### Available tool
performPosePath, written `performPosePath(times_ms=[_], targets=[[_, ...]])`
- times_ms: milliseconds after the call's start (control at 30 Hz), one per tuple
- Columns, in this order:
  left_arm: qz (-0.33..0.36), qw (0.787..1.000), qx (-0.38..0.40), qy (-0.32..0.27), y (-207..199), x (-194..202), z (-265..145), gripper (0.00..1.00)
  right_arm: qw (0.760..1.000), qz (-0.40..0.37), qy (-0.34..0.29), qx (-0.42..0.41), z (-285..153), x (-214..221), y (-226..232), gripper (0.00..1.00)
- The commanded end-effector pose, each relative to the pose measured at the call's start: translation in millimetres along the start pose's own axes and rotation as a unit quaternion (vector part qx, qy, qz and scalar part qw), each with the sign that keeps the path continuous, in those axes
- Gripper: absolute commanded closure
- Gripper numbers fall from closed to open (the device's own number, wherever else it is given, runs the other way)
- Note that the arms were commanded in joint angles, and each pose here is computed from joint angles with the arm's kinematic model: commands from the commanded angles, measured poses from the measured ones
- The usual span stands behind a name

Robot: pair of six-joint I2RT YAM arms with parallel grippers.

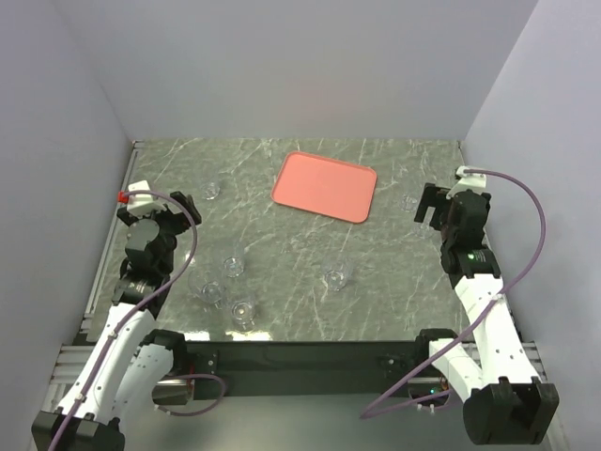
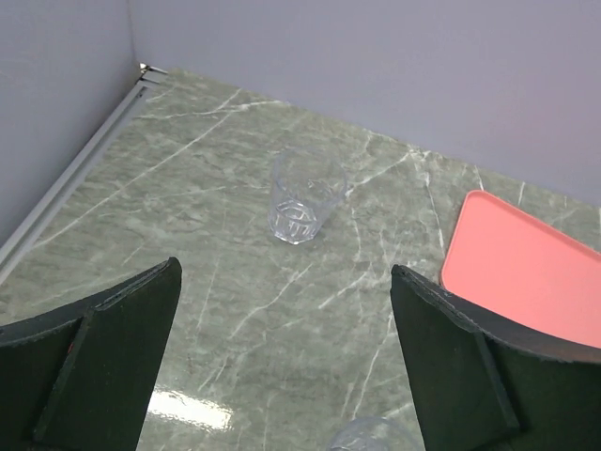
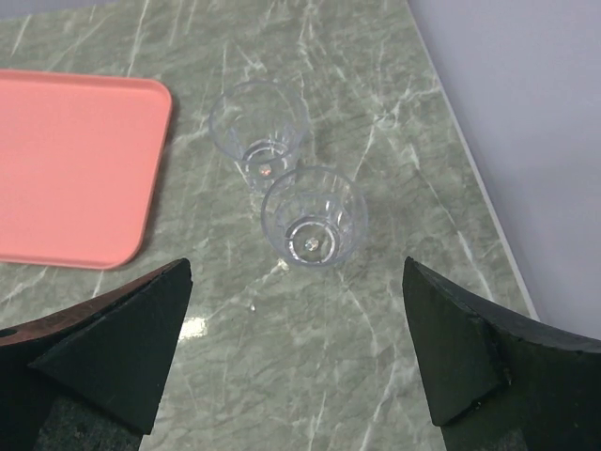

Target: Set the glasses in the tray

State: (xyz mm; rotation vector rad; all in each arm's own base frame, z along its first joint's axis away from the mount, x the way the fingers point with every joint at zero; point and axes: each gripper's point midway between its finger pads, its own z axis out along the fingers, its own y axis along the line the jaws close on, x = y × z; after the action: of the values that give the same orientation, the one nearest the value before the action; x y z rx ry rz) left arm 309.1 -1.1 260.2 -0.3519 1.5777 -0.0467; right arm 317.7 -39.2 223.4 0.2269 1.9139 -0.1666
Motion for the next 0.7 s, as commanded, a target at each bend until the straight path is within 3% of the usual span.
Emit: performPosePath(times_ms=[0,133,167,367,500,533,667], targets=[[-0.008,0.999,0.031,-0.022,-15.4,-23.0,-1.7,0.01,0.999,0.009,-0.041,0.017,-10.1,-29.4,-8.4,0.00],[-0.014,0.999,0.041,-0.006,-20.5,-19.7,-2.6,0.01,0.997,-0.029,-0.057,-0.041,-17.2,-39.4,8.5,0.00],[-0.014,0.999,0.041,0.001,-21.0,-17.2,-2.4,0.01,0.993,-0.040,-0.062,-0.089,-20.4,-40.0,24.8,0.00],[-0.028,0.998,0.049,0.011,-23.6,-17.9,-9.3,0.01,0.974,-0.087,-0.085,-0.191,-25.6,-28.8,57.9,0.00],[-0.046,0.997,0.051,0.021,-28.9,-22.4,-7.7,0.01,0.946,-0.119,-0.052,-0.296,-29.7,-7.5,90.7,0.00],[-0.051,0.997,0.048,0.029,-28.8,-19.2,-4.1,0.01,0.942,-0.121,-0.018,-0.312,-26.4,6.2,94.7,0.00],[-0.093,0.993,0.045,0.054,-31.5,-21.7,3.1,0.01,0.929,-0.135,0.007,-0.345,-25.3,11.6,103.5,0.00]])
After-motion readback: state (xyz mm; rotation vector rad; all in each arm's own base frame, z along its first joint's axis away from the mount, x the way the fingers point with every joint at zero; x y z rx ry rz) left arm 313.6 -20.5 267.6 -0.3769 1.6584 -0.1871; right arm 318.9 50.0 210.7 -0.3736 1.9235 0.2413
